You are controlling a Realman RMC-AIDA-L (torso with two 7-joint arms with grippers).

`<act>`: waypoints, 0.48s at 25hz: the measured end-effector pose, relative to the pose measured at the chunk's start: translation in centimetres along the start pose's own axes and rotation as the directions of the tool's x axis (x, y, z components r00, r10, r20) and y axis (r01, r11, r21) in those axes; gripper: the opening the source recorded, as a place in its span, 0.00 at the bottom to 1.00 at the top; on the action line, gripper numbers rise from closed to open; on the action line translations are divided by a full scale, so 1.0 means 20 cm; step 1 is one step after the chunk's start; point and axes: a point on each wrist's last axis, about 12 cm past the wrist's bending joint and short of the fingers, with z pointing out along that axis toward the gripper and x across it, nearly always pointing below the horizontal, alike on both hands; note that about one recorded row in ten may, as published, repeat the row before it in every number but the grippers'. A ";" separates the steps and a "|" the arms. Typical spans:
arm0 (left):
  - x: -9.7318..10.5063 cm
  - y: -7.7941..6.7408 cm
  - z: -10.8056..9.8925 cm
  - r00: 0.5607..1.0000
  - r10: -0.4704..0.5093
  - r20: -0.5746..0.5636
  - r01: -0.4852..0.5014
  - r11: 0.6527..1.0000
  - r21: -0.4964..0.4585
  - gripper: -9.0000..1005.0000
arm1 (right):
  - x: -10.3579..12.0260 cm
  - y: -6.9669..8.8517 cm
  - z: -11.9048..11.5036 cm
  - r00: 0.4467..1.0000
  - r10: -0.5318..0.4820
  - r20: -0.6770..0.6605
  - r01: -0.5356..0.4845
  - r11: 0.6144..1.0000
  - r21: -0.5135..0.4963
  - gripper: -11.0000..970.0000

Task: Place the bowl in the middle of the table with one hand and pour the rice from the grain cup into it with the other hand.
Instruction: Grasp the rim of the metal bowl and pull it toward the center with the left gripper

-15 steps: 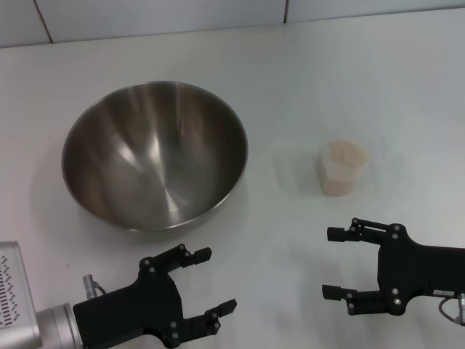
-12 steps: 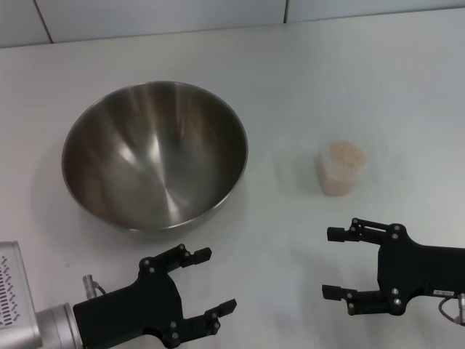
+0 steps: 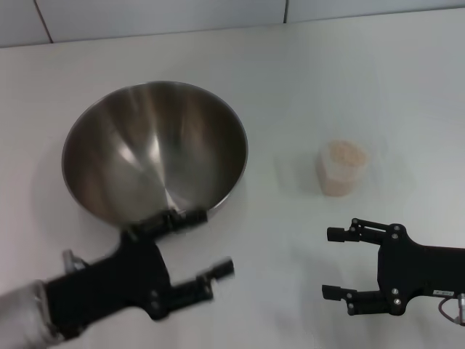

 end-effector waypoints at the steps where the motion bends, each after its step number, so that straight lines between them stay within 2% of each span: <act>1: 0.00 0.00 0.00 1.000 0.000 0.000 0.000 1.000 0.000 0.78 | 0.00 0.00 0.00 1.000 0.000 0.000 0.000 1.000 0.000 0.85; 4: -0.19 0.07 -0.04 0.989 -0.038 0.143 0.037 0.999 0.015 0.78 | 0.00 0.00 0.00 1.000 0.000 0.000 0.000 1.000 0.000 0.85; 5: -0.30 0.10 -0.04 0.991 -0.057 0.123 0.054 0.998 0.027 0.78 | 0.00 0.00 0.00 1.000 0.000 0.000 0.000 1.000 0.000 0.85; 6: -0.30 0.10 -0.04 0.991 -0.057 0.123 0.054 0.998 0.027 0.78 | 0.00 0.00 0.00 1.000 0.000 0.000 0.000 1.000 0.000 0.85; 7: -0.40 0.12 -0.01 0.999 -0.047 0.011 0.048 0.999 -0.010 0.78 | 0.00 0.00 0.00 1.000 0.001 0.000 -0.001 1.000 0.001 0.85; 8: -0.40 0.12 -0.01 0.999 -0.047 0.011 0.048 0.999 -0.010 0.77 | 0.00 0.00 0.00 1.000 0.002 -0.001 -0.002 1.000 0.001 0.85; 9: -0.45 0.14 0.01 0.998 -0.038 -0.048 0.035 0.998 -0.052 0.77 | 0.00 0.00 0.00 1.000 0.002 -0.001 -0.002 1.000 0.001 0.85; 10: -0.54 0.22 0.03 0.986 -0.065 -0.151 0.033 0.978 -0.206 0.77 | 0.00 0.00 0.00 1.000 0.003 -0.001 -0.003 1.000 0.002 0.85; 11: -0.54 0.22 0.03 0.986 -0.065 -0.151 0.033 0.978 -0.206 0.76 | 0.00 0.00 0.00 1.000 0.003 -0.001 -0.003 1.000 0.002 0.85; 12: -0.62 0.29 0.04 0.974 -0.117 -0.195 0.049 0.946 -0.321 0.76 | 0.00 0.00 0.00 1.000 0.003 -0.001 -0.003 1.000 0.001 0.85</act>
